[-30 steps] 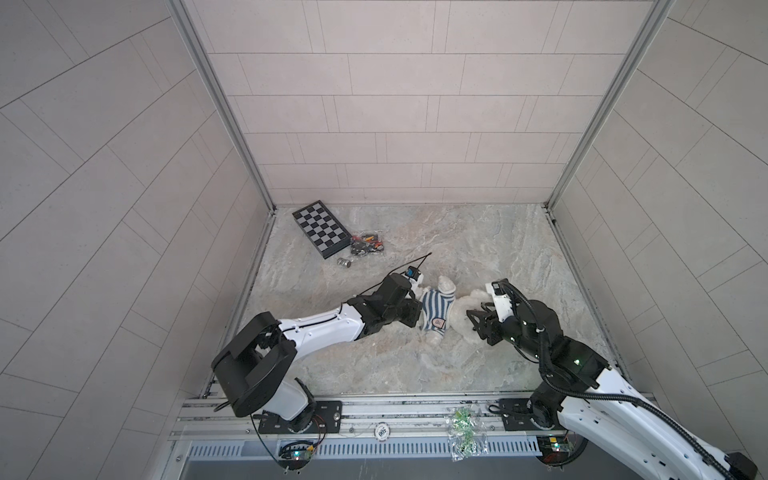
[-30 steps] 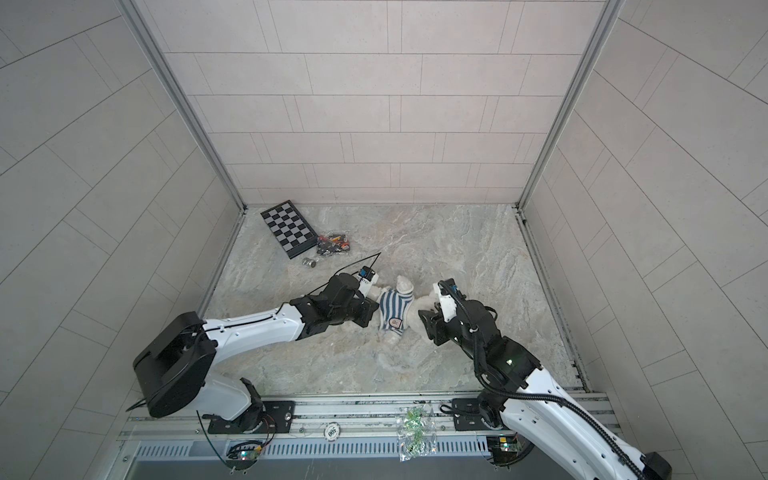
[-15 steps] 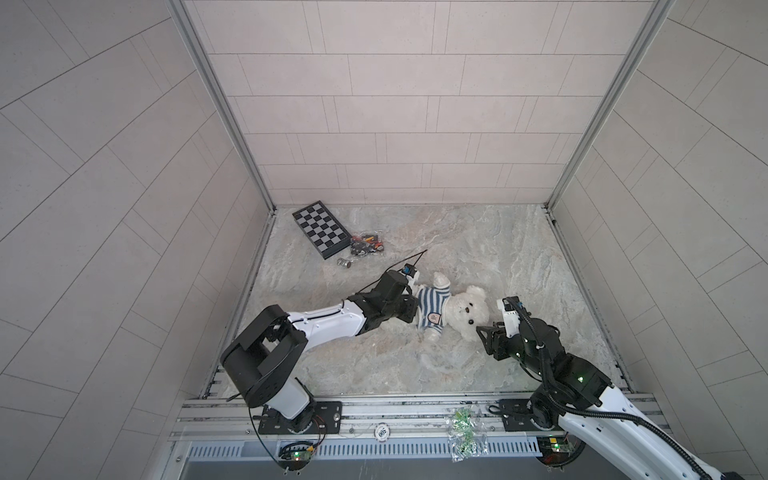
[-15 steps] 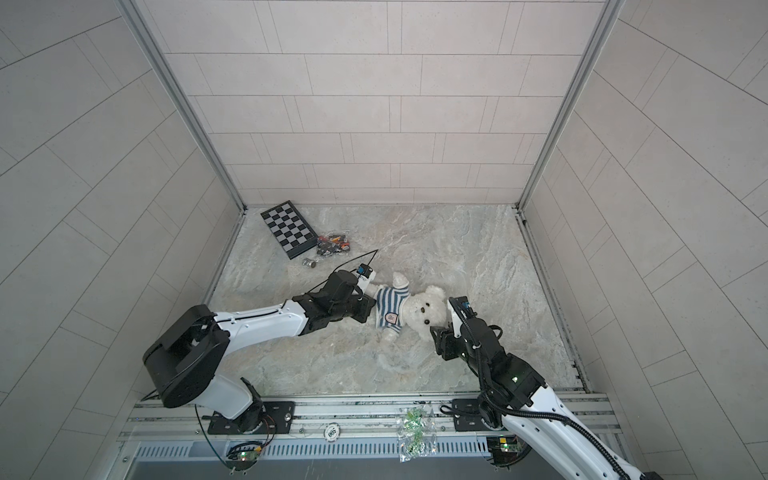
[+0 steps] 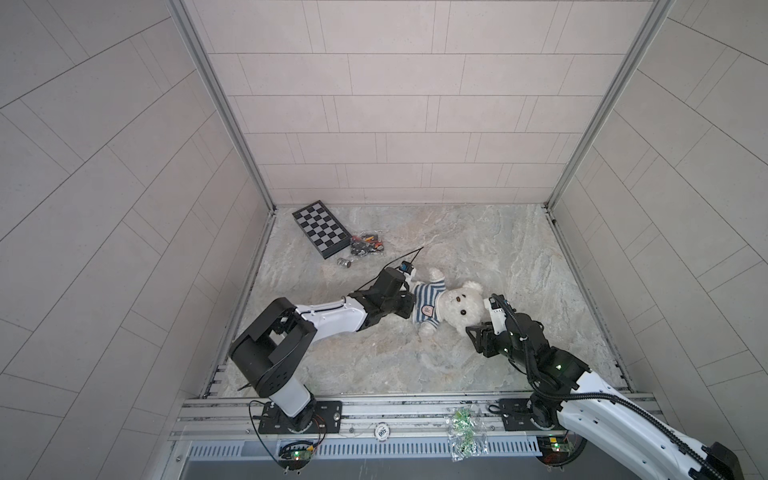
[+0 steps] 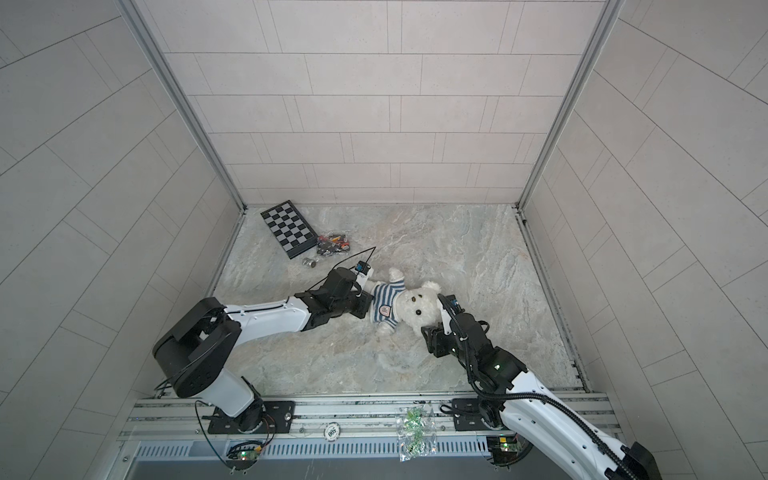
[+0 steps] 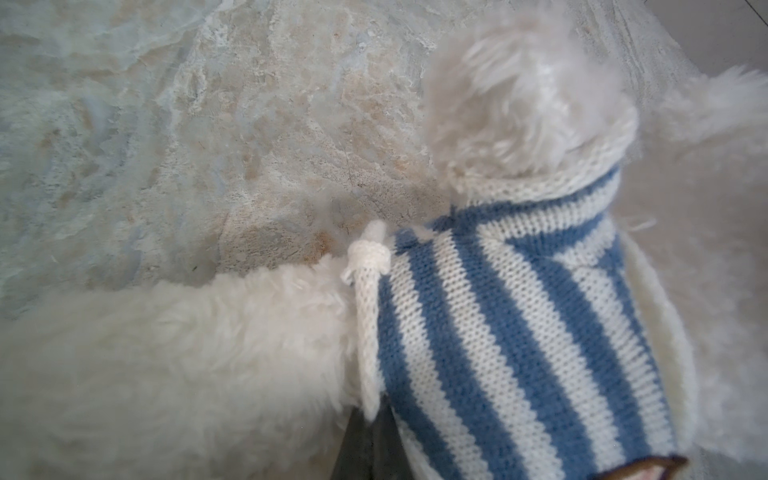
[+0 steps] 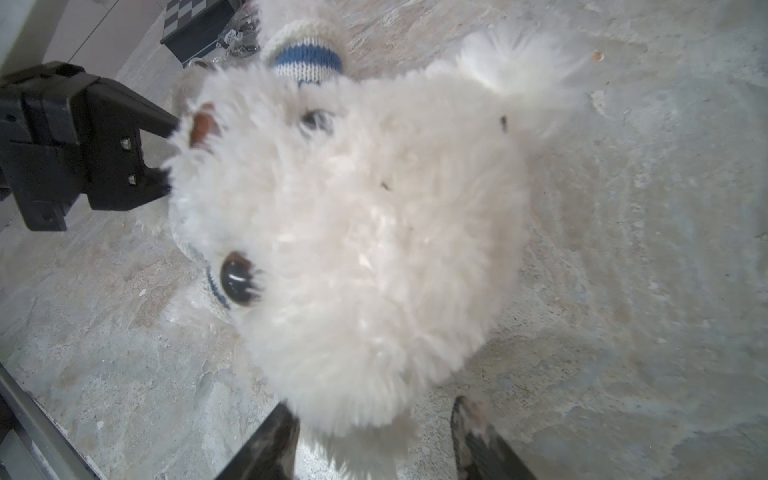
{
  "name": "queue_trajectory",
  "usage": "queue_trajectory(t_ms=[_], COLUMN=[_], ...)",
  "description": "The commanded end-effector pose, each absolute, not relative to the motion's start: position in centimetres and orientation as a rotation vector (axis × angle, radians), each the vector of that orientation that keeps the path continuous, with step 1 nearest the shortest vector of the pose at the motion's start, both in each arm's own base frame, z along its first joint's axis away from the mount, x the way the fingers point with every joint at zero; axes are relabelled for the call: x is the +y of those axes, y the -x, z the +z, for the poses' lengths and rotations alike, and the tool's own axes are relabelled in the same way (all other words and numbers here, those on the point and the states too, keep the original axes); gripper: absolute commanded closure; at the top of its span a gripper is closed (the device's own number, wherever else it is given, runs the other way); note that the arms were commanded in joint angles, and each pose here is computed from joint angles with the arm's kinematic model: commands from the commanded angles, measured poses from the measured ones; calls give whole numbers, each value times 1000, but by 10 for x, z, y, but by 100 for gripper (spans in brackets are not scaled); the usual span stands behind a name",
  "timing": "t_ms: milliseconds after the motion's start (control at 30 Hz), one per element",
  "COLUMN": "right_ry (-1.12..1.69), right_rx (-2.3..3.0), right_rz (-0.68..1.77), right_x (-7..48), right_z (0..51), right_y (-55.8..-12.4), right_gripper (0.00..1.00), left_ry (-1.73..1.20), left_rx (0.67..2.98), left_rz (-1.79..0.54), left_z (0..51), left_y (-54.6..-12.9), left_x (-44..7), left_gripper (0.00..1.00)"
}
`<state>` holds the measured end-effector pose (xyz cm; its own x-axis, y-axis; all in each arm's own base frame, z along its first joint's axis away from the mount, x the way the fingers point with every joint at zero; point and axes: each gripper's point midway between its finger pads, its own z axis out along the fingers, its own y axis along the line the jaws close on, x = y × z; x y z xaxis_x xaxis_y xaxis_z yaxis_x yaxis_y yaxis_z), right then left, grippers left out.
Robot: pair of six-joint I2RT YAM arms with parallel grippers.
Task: Dress the teddy bear
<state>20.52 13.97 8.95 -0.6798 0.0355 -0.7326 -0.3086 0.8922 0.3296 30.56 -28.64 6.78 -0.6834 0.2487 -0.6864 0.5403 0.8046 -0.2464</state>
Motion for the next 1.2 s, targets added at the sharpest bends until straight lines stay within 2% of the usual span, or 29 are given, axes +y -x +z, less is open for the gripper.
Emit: queue_trajectory(t_ms=[0, 200, 433, 500, 533, 700, 800, 1033, 1167], right_ry=[213, 235, 230, 228, 226, 237, 228, 196, 208], right_rx=[2200, 2209, 2216, 2214, 2213, 2204, 2197, 2178, 2174], right_rz=[609, 587, 582, 580, 579, 575, 569, 572, 602], right_x=[149, 153, 157, 157, 157, 158, 156, 149, 154], right_z=[100, 97, 93, 92, 92, 93, 96, 108, 115], right_y=[-212, -219, -225, -227, -227, -229, -230, -225, -224], right_gripper=[39, 44, 45, 49, 52, 84, 99, 100, 100], left_ry=[-587, -577, -540, -514, -511, -510, -509, -419, -438], left_rx=[2345, 2347, 2377, 2383, 2381, 2360, 2350, 2364, 2343], left_rz=[-569, -583, -575, -591, -598, -620, -625, -624, -666], left_z=[62, 62, 58, 57, 57, 61, 66, 69, 76], left_y=[-306, -307, -311, -313, -313, -312, -311, -319, -314], left_x=[-284, -286, -280, -277, -276, -277, -276, -252, -261], left_gripper=[100, 100, 100, 100, 100, 100, 100, 100, 100])
